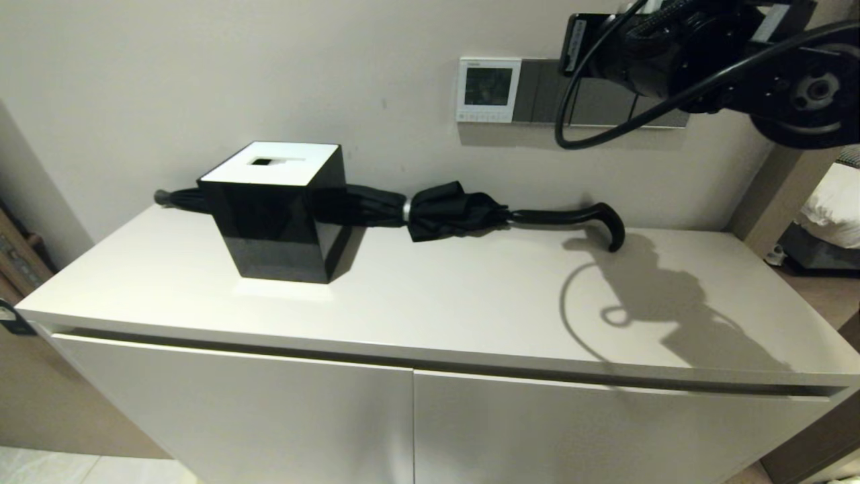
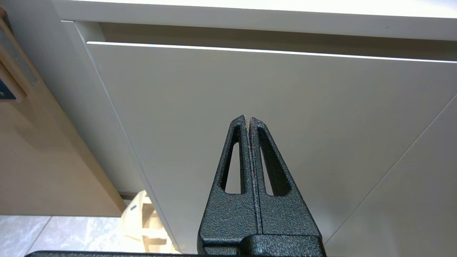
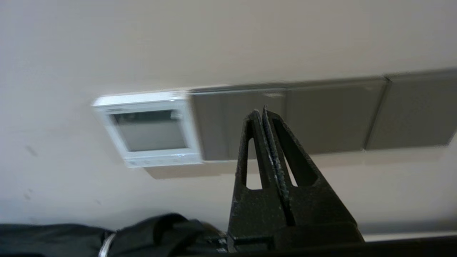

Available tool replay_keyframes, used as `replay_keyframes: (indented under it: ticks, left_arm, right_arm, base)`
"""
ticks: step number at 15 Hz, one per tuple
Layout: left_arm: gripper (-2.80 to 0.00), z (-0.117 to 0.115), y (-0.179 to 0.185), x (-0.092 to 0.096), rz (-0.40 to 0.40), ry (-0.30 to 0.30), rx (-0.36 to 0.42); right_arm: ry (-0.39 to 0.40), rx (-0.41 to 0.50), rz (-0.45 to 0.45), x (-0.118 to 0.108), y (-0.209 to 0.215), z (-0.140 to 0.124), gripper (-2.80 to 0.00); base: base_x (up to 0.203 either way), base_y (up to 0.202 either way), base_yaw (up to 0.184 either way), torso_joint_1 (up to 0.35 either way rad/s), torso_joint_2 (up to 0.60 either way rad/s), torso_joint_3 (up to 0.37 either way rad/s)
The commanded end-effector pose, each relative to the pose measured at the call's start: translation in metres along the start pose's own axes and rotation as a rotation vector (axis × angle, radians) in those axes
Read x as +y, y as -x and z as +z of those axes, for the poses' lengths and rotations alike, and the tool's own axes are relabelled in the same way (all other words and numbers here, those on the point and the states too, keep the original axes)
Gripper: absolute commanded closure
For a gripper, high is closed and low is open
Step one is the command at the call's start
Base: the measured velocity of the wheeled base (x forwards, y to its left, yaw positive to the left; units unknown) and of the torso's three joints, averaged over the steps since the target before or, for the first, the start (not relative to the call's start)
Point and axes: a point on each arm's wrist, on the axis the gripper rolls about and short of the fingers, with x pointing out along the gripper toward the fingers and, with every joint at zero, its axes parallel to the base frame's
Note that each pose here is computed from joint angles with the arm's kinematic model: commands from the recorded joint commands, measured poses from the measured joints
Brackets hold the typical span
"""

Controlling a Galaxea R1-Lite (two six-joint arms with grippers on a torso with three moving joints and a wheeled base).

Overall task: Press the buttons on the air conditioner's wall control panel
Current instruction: Turn on the central air conditioner

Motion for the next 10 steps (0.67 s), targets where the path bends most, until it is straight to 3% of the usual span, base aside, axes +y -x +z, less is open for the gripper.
replay_keyframes:
  ticks: [1, 4, 10]
  left_arm:
    - [0.0, 0.0, 0.0, 0.0, 0.001, 0.0, 0.0]
    - [0.0, 0.0, 0.0, 0.0, 0.001, 0.0, 0.0]
    - [0.0, 0.0, 0.0, 0.0, 0.001, 0.0, 0.0]
  right_arm:
    - [0.046, -0.035, -0.014, 0.025, 0.0, -0.013, 0.0]
    - [0.044, -0.1, -0.116, 0.054, 0.003, -0.024, 0.0]
    - [0.029, -0.116, -0.142, 0.061, -0.008, -0.07, 0.0]
  base:
    - [0.0, 0.0, 0.0, 0.0, 0.0, 0.0]
    - [0.0, 0.0, 0.0, 0.0, 0.0, 0.0]
    - [0.0, 0.0, 0.0, 0.0, 0.0, 0.0]
